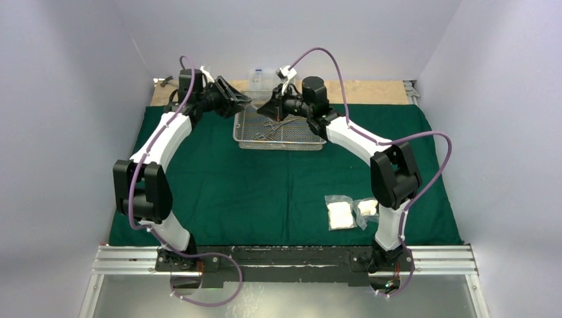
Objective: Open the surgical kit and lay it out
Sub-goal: Place the medical item in the surgical kit.
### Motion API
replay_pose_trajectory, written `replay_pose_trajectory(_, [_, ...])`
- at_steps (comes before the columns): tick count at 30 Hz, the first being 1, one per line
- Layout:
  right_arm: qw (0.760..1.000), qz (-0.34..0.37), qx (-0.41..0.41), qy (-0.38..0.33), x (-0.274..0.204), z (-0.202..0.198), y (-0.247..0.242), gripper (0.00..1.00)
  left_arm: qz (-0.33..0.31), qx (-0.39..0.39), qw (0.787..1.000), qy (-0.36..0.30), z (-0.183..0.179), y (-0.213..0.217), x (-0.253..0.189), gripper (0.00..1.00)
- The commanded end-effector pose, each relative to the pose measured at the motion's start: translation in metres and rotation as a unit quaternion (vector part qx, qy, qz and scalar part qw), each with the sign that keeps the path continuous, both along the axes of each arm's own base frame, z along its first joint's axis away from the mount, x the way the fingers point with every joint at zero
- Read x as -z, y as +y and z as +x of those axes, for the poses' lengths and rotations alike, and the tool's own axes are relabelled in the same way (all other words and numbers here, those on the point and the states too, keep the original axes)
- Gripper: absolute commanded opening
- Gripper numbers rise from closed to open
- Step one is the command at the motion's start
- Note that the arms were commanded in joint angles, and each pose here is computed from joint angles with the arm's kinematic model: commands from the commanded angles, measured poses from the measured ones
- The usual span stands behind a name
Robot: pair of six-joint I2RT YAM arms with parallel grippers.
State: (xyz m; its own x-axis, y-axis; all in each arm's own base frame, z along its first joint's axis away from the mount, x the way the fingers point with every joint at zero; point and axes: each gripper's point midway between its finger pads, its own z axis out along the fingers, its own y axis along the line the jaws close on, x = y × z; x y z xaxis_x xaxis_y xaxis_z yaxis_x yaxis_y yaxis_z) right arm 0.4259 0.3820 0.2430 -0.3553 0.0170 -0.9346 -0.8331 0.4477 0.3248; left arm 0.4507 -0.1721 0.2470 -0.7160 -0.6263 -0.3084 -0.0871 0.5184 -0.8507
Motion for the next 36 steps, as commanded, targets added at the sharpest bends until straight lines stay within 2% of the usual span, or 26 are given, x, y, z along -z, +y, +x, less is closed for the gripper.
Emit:
replay_pose_trajectory(1, [0.998,0.041,-0.019,-0.052,-0.046,-0.01,0.005,0.0,-0.036,0.018,0.999,0.035,-0.007,-0.009,0.01,0.42])
replay_pose_trajectory(4, [0.998,0.04,-0.019,-0.053,-0.046,-0.009,0.007,0.0,-0.05,0.023,0.998,0.038,-0.007,-0.012,0.007,0.31])
replay_pose_trajectory(5, [0.998,0.04,-0.019,-0.054,-0.046,-0.009,0.007,0.0,-0.055,0.024,0.997,0.038,-0.007,-0.013,0.005,0.24])
replay_pose_trajectory(7, [0.997,0.042,-0.022,-0.053,-0.049,-0.01,0.009,0.0,-0.063,0.028,0.997,0.043,-0.008,-0.015,0.004,0.03])
replay_pose_trajectory(9, [0.998,0.039,-0.013,-0.045,-0.056,-0.007,0.011,0.03,-0.073,0.032,0.996,0.048,-0.01,-0.018,0.0,0.0])
replay_pose_trajectory(11, [0.999,0.044,0.004,-0.031,-0.067,-0.003,0.01,0.25,-0.075,0.029,0.996,0.048,-0.011,-0.017,-0.006,0.0])
replay_pose_trajectory(12, [0.998,0.049,0.015,-0.026,-0.075,-0.002,0.008,0.4,-0.076,0.025,0.996,0.05,-0.01,-0.015,-0.008,0.0])
replay_pose_trajectory(14, [0.996,0.072,0.047,-0.027,-0.096,0.0,0.0,0.59,-0.086,0.015,0.995,0.055,-0.009,-0.011,-0.012,0.0])
replay_pose_trajectory(17, [0.983,0.129,0.122,-0.042,-0.133,0.005,-0.023,0.81,-0.119,-0.006,0.991,0.062,-0.005,-0.005,-0.021,0.0])
replay_pose_trajectory(19, [0.972,0.168,0.158,-0.044,-0.153,0.004,-0.037,0.89,-0.159,-0.024,0.984,0.072,-0.001,-0.004,-0.03,0.0])
replay_pose_trajectory(24, [0.93,0.29,0.225,-0.012,-0.186,-0.001,-0.068,0.9,-0.294,-0.053,0.952,0.064,0.01,-0.005,-0.078,0.0])
replay_pose_trajectory(28, [0.903,0.375,0.211,0.011,-0.201,-0.016,-0.076,0.88,-0.361,-0.077,0.928,0.057,0.013,0.001,-0.109,0.0])
replay_pose_trajectory(32, [0.888,0.393,0.237,0.031,-0.195,-0.021,-0.076,0.87,-0.405,-0.117,0.902,0.094,0.015,0.012,-0.101,0.0])
replay_pose_trajectory(34, [0.88,0.402,0.248,0.043,-0.191,-0.021,-0.078,0.87,-0.432,-0.137,0.887,0.093,0.018,0.017,-0.102,0.0])
replay_pose_trajectory(36, [0.883,0.393,0.253,0.048,-0.185,-0.019,-0.07,0.87,-0.439,-0.151,0.88,0.1,0.016,0.021,-0.099,0.0])
